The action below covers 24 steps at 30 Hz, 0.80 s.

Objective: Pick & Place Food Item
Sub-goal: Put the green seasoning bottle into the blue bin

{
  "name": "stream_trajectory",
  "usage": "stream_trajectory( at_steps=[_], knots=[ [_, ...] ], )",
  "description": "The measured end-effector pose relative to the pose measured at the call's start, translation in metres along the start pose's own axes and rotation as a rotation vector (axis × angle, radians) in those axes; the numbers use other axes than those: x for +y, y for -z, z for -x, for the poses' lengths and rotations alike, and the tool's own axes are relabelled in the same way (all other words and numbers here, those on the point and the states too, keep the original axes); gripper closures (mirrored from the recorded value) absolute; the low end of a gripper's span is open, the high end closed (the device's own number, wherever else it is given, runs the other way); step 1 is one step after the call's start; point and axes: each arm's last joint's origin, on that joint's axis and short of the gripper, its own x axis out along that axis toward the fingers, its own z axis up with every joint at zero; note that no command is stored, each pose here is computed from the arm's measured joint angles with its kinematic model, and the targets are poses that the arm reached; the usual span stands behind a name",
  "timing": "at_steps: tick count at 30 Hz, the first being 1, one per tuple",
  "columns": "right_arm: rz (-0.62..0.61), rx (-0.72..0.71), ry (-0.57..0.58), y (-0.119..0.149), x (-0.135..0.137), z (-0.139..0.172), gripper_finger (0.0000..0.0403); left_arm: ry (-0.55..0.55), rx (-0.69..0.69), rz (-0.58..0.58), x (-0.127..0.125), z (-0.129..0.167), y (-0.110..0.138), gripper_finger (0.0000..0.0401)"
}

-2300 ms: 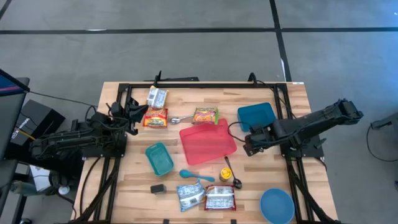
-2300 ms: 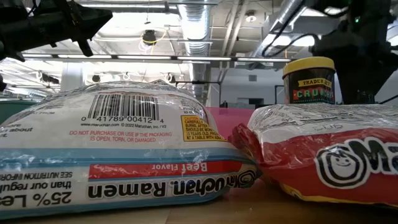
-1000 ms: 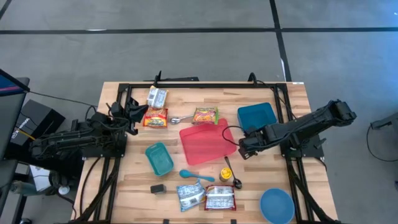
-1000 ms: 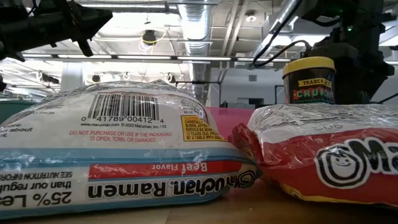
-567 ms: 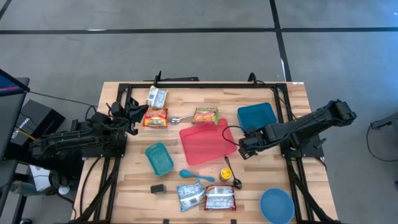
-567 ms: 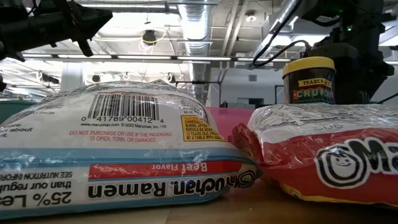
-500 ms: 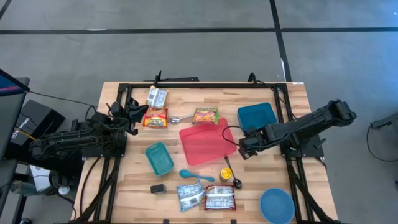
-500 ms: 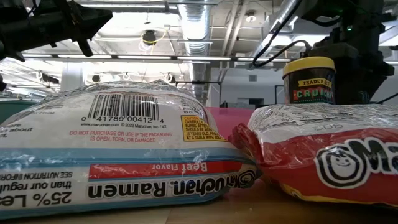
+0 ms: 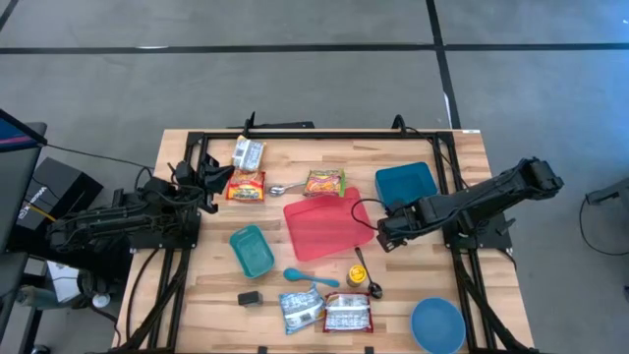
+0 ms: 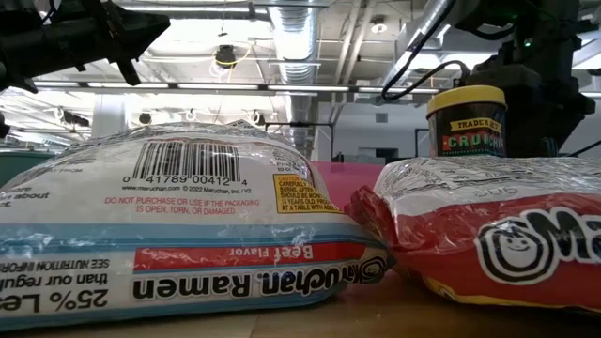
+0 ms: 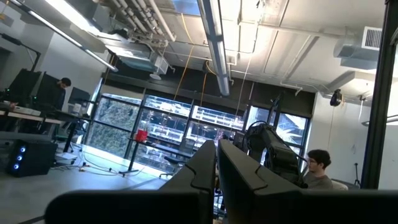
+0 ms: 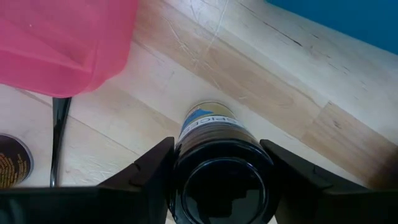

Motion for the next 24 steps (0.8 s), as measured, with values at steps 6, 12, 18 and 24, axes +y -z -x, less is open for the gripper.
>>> stream_trajectory(
  at_steps=[6, 12, 18, 24],
  knots=[
    [0.0, 0.0, 0.0, 0.0, 0.0, 0.0, 0.0206, 0.0, 0.0, 0.0, 0.0, 0.0, 0.0, 0.0389],
    [0.021, 0.006, 0.004, -0.001, 0.001, 0.006, 0.0206, 0.0, 0.0, 0.0, 0.0, 0.0, 0.0, 0.0389],
    [0.079, -0.009, -0.029, -0.005, 0.01, 0.033, 0.0206, 0.0, -0.001, 0.0, 0.0, 0.0, 0.0, 0.0389],
    [0.139, -0.066, -0.064, -0.012, 0.017, 0.065, 0.0206, 0.0, 0.0, 0.0, 0.0, 0.0, 0.0, 0.0389]
  ],
)
